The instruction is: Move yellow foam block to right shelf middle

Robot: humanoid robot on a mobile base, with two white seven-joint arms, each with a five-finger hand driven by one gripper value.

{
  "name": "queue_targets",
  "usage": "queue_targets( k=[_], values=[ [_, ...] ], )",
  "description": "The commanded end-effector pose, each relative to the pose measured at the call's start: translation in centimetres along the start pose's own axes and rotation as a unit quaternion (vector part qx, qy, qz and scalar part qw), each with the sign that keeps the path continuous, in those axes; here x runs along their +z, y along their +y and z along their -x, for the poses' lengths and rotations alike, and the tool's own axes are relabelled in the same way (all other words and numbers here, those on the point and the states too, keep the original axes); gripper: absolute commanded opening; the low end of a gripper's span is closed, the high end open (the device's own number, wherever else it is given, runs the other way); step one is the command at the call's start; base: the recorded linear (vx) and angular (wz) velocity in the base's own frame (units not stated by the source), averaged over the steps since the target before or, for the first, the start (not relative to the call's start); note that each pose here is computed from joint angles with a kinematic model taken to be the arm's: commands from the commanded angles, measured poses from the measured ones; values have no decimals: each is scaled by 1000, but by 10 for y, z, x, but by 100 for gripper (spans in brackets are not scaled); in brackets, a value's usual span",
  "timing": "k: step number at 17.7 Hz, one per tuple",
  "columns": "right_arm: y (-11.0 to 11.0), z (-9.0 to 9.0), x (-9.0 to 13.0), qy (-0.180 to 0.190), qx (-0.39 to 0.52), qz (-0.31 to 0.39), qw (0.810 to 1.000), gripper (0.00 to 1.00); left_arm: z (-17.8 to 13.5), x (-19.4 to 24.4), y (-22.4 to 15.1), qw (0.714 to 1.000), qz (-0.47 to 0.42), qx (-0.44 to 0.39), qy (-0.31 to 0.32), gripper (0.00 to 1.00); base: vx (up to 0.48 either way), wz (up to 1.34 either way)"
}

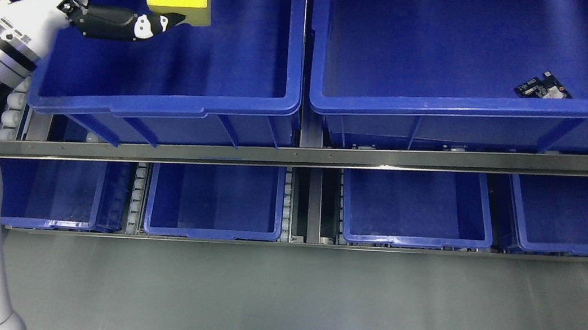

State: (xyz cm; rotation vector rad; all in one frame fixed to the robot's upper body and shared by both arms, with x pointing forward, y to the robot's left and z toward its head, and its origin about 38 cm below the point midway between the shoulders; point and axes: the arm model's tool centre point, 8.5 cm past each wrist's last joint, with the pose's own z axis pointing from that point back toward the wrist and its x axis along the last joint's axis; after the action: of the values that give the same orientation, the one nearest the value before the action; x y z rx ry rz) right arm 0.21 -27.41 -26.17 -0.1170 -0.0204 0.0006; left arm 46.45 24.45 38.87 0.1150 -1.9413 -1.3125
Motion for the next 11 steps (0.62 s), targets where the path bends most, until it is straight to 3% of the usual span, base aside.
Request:
queue_targets(
  k=[1, 3, 7, 9, 11],
  values=[
    [-11, 10, 0, 4, -4, 9, 1000, 100, 1, -27, -15, 999, 31, -15, 16, 85, 28, -51],
    [-11, 10, 0, 4, -4, 9, 1000, 100, -8, -42, -23, 1000, 28, 0, -6, 95, 9, -36],
    [-11, 9, 0, 3, -4, 9, 1000, 100, -11, -51, -22, 999, -6, 39, -14, 100, 2, -4],
    [-11, 9, 0, 3, -4, 9, 1000, 100, -8, -67, -14, 983, -100, 153, -13, 100, 0, 0],
    [-11, 10, 0, 4, -4, 9, 1000, 100, 27, -50, 17, 941, -246, 227, 40, 100, -1, 6]
  ],
)
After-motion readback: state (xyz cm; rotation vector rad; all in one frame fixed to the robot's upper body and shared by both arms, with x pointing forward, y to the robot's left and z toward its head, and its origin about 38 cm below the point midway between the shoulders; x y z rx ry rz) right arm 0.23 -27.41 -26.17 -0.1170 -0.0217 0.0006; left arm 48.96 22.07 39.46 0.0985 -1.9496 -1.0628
